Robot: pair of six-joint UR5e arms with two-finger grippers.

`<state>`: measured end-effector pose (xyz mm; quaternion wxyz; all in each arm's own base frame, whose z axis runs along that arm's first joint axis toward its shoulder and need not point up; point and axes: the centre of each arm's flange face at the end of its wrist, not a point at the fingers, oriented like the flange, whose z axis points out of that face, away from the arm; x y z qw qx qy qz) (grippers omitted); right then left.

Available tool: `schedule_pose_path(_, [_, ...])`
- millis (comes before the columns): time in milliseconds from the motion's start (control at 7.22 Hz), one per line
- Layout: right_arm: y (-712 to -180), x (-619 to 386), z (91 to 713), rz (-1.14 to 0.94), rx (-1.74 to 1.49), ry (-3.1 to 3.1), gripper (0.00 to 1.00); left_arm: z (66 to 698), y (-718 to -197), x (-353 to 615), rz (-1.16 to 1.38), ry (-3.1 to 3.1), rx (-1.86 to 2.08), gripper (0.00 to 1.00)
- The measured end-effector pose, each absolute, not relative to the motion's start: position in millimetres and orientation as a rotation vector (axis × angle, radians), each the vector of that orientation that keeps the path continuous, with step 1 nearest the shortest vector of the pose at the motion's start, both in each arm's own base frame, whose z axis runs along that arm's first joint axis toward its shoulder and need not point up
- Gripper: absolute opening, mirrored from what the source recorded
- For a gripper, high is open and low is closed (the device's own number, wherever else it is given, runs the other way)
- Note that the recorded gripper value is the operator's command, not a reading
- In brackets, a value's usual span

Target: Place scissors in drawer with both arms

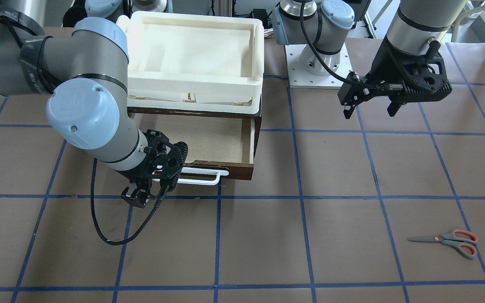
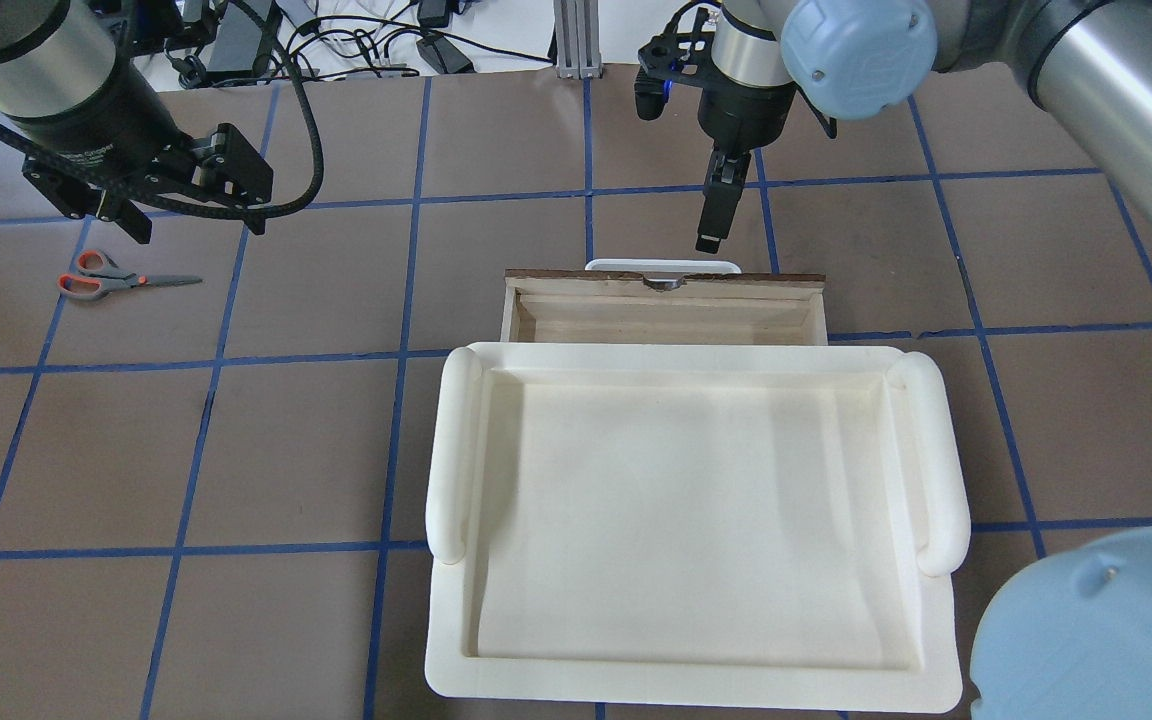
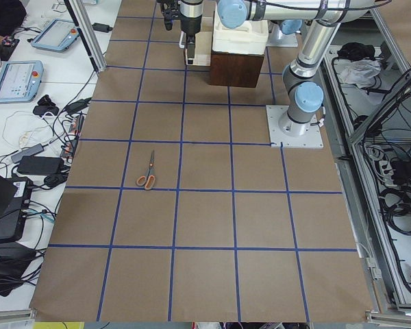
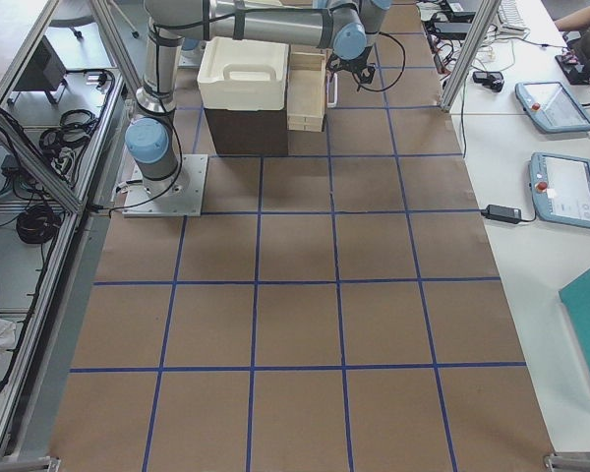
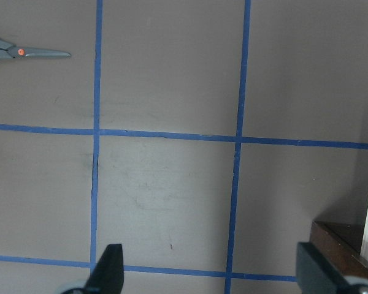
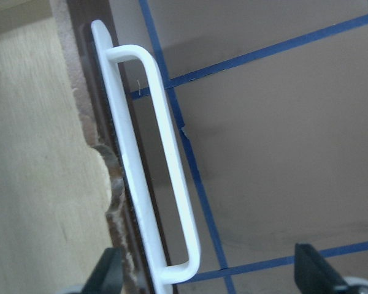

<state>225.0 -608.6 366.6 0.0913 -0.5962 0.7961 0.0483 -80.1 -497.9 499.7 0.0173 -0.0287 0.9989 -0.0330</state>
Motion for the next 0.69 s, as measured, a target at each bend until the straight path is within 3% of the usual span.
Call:
schedule_pose_path(416, [-582, 221, 353, 0.25, -1.741, 2.337, 1.0, 497, -506, -36, -0.095, 3.132, -0.064, 1.0])
schedule_pose_path(693, [-596, 203, 383, 0.159, -1.738, 2.385, 1.0, 491, -511, -8, -0.083, 3.147, -0.065, 1.0])
